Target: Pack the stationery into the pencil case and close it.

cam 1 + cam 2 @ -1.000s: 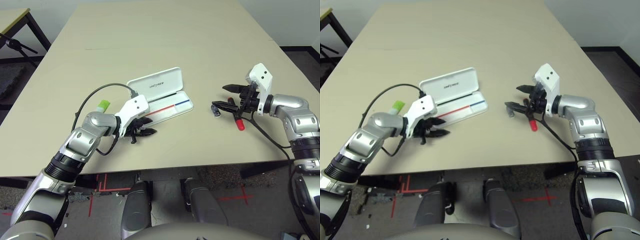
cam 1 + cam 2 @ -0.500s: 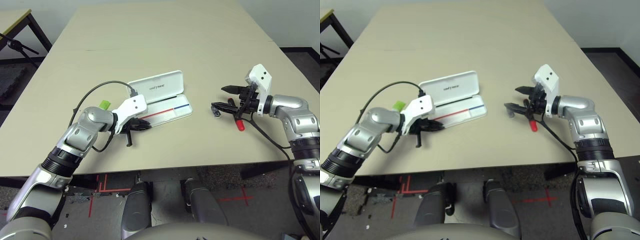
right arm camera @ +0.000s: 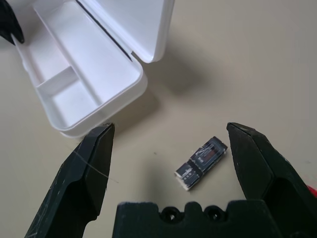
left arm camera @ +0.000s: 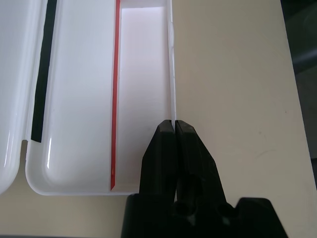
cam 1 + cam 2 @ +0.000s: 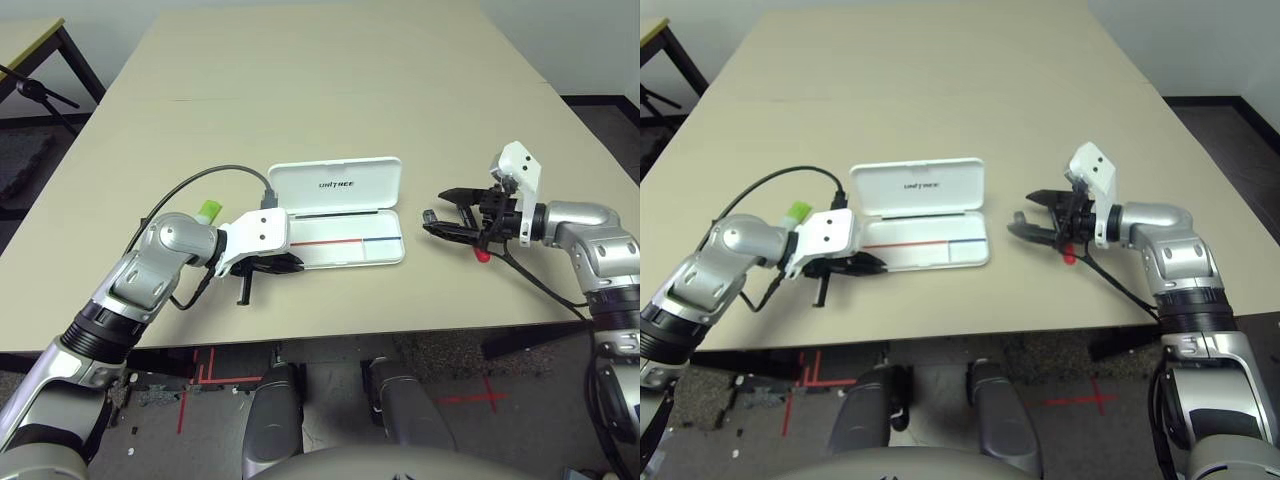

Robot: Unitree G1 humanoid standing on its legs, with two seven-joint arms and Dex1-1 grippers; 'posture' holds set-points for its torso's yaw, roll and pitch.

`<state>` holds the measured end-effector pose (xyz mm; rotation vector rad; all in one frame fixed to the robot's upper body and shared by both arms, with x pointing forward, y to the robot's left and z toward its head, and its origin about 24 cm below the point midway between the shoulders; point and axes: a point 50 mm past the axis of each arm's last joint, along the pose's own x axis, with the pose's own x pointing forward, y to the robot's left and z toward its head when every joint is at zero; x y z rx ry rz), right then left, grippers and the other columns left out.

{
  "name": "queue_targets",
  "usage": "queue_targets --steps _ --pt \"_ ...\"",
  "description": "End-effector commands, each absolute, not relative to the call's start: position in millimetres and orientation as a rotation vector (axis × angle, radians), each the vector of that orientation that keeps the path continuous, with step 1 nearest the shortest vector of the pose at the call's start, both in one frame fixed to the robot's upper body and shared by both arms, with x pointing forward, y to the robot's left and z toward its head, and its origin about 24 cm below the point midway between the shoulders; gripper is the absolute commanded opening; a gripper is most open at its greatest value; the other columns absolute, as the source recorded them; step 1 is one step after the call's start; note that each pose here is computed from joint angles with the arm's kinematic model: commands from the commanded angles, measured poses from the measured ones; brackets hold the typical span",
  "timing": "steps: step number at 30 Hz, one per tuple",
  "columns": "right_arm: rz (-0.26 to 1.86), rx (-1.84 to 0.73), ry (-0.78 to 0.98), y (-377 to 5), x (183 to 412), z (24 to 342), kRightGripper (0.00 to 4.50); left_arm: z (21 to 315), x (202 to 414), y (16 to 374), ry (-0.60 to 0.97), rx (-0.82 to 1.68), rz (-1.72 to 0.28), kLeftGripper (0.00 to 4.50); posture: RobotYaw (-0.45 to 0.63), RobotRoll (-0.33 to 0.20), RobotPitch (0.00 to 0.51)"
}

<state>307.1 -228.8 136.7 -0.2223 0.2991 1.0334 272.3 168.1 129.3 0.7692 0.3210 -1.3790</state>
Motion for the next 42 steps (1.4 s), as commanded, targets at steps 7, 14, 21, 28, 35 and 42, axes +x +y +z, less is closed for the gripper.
queue_targets --steps 7,14,21,28,35,42 --pt "1.103 -0.212 0.338 -224 298 140 4.50 119 268 175 0.381 0.759 -1.375 0.04 -0.08 0.000 0.135" --pt "1.099 -0.217 0.340 -224 299 141 4.50 116 264 177 0.396 0.751 -1.368 0.04 -0.07 0.000 0.137" --pt "1.099 -0.221 0.339 -222 300 141 4.50 115 264 178 0.395 0.756 -1.352 0.26 -0.07 0.000 0.140" --pt "1.096 -0.223 0.341 -223 300 141 4.50 124 261 177 0.350 0.758 -1.349 2.69 -0.07 0.000 0.143" --pt "1.111 -0.211 0.358 -224 297 141 4.50 153 250 179 0.270 0.732 -1.357 4.48 -0.07 0.000 0.147" --pt "1.108 -0.212 0.323 -221 295 157 4.50 191 242 183 0.184 0.685 -1.330 4.48 -0.06 0.000 0.148"
